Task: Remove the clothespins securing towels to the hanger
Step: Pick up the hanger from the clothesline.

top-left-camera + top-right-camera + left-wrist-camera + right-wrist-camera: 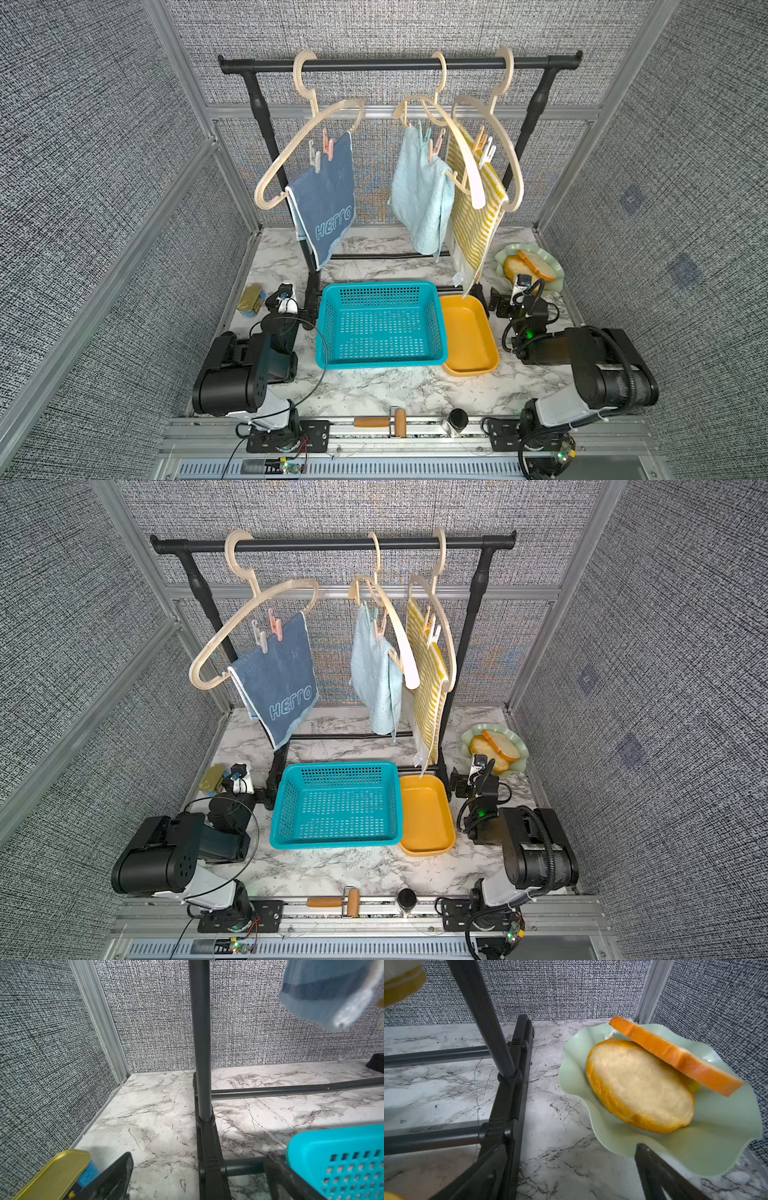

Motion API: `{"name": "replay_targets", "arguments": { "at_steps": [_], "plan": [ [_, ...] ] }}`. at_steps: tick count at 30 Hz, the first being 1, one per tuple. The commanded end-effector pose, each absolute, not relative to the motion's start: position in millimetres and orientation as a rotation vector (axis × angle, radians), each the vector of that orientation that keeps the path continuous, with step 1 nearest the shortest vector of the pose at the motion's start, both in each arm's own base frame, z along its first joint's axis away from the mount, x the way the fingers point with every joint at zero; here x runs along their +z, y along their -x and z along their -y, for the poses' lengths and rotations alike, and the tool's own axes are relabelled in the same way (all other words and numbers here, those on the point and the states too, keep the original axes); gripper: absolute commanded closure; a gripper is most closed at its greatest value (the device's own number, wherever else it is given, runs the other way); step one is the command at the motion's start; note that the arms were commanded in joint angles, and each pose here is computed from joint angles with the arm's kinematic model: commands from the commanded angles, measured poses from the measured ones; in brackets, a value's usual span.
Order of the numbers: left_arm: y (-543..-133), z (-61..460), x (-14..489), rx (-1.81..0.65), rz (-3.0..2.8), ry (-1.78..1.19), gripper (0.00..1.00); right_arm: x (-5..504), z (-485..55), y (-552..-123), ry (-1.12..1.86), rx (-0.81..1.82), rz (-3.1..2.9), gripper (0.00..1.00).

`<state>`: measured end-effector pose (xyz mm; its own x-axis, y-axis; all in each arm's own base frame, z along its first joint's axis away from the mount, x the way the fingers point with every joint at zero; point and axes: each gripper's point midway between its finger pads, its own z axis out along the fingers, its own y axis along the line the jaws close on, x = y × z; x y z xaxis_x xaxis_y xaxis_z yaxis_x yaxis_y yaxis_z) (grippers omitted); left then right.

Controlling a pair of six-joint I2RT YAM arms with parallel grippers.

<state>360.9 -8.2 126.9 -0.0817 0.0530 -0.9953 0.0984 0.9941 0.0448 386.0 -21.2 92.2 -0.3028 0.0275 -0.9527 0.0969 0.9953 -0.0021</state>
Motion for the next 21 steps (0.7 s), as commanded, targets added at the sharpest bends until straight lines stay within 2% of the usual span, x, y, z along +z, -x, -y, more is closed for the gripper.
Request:
{"name": "replay_targets", "arguments": {
  "at_steps": [1,17,19,21],
  "plan": [
    [-361.4,11.8,129.5,-0.053,-1.642,-0.134,0.01,98.3,21.0,-387.5,-0.087,-0.069,-1.852,0.01],
    [-362.0,11.4,129.9,-0.052,-1.642,-0.133,0.01,98.8,21.4,-388.5,-0.087,-0.054,-1.852,0.01],
    [-360.7,11.8,129.9,-0.053,-1.64,-0.134,0.07,101.9,24.0,-386.5,-0.105,-0.068,-1.841,0.01],
    [-356.5,9.7,136.3,-0.041,-1.618,-0.122,0.21,118.6,28.3,-380.2,-0.131,-0.108,-1.809,0.01]
  ]
}}
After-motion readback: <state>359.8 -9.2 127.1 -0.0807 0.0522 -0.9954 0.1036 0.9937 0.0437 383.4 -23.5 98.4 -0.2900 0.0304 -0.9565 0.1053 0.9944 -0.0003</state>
